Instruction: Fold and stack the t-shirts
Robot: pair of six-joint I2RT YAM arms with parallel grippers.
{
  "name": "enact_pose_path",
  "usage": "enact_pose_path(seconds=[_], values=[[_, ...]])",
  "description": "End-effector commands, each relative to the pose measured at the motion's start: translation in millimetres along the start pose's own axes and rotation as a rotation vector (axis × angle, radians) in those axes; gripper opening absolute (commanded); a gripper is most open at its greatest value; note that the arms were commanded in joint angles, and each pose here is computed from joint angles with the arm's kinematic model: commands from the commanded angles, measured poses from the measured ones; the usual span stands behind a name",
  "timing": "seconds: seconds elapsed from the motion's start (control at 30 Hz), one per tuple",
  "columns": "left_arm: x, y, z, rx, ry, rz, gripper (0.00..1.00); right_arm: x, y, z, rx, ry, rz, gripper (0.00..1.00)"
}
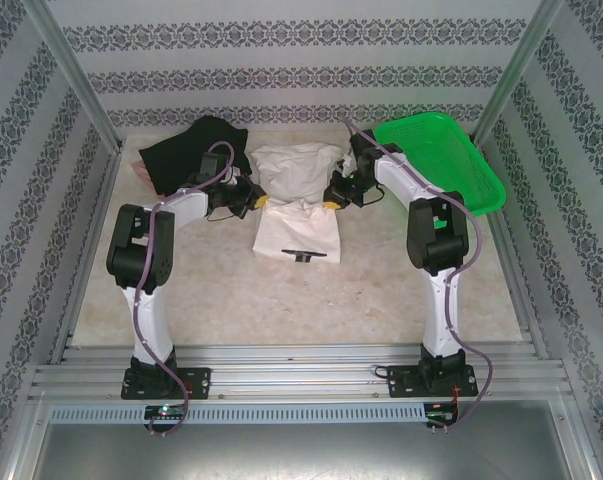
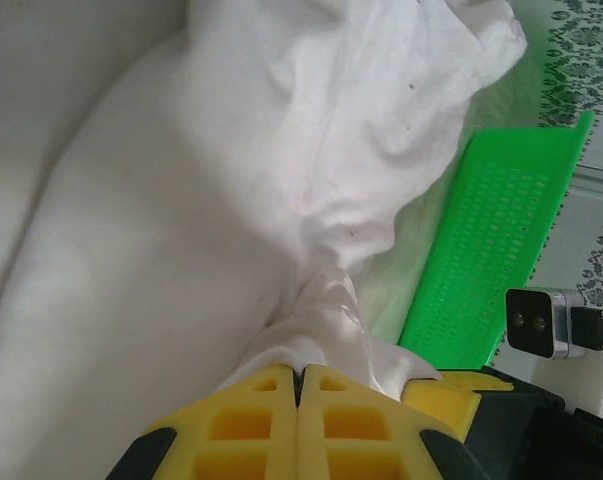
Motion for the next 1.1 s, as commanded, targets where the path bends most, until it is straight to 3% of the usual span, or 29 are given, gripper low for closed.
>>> enact_pose_path(seconds=[0.0, 0.47, 0.63, 0.7, 0.77, 0.87, 0.97, 1.07], values=[[19.1, -4.6, 1.4, -0.035, 0.04, -0.028, 0.0, 10.6, 2.7, 3.2, 0.018, 0.01, 0.013, 0.0], [43.1, -11.4, 18.3, -0.011, 0.008, -0.089, 0.0, 47.4, 9.3, 24.6, 0.11, 0.037, 0.022, 0.08], [49.0, -6.0, 19.9, -0.005, 0.008, -0.091, 0.01, 50.5, 16.1, 20.1, 0.112, 0.054, 0.034, 0.16], [52.0, -6.3, 17.3, -0.005, 0.01, -0.097, 0.13, 53.5, 15.0, 23.1, 0.131, 0.058, 0.027, 0.24], [55.9, -8.4, 11.4, -0.016, 0.009, -0.111, 0.33, 62.8, 3.7, 28.6, 0.165, 0.058, -0.012, 0.33], [66.8, -22.6, -17.1, -0.091, 0.032, -0.168, 0.51, 76.5, -37.3, 49.0, 0.239, 0.026, -0.116, 0.43], [75.9, -46.5, -51.7, -0.145, 0.083, -0.224, 0.61, 72.7, -84.8, 70.9, 0.287, -0.047, -0.198, 0.47], [71.9, -69.2, -76.9, -0.183, 0.115, -0.241, 0.63, 47.9, -115.2, 79.9, 0.297, -0.095, -0.21, 0.48]])
Point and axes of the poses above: each hand's point on the last joint's axis, 136 mm out from that joint toward the fingers, its own y axis out along the fingers, its own z axis along the line the jaws close on, x = y × z, the point moved 5 cm from there along -y, back along the fingers, and after that the axes turned 13 degrees about y, right-handed, at the moved point
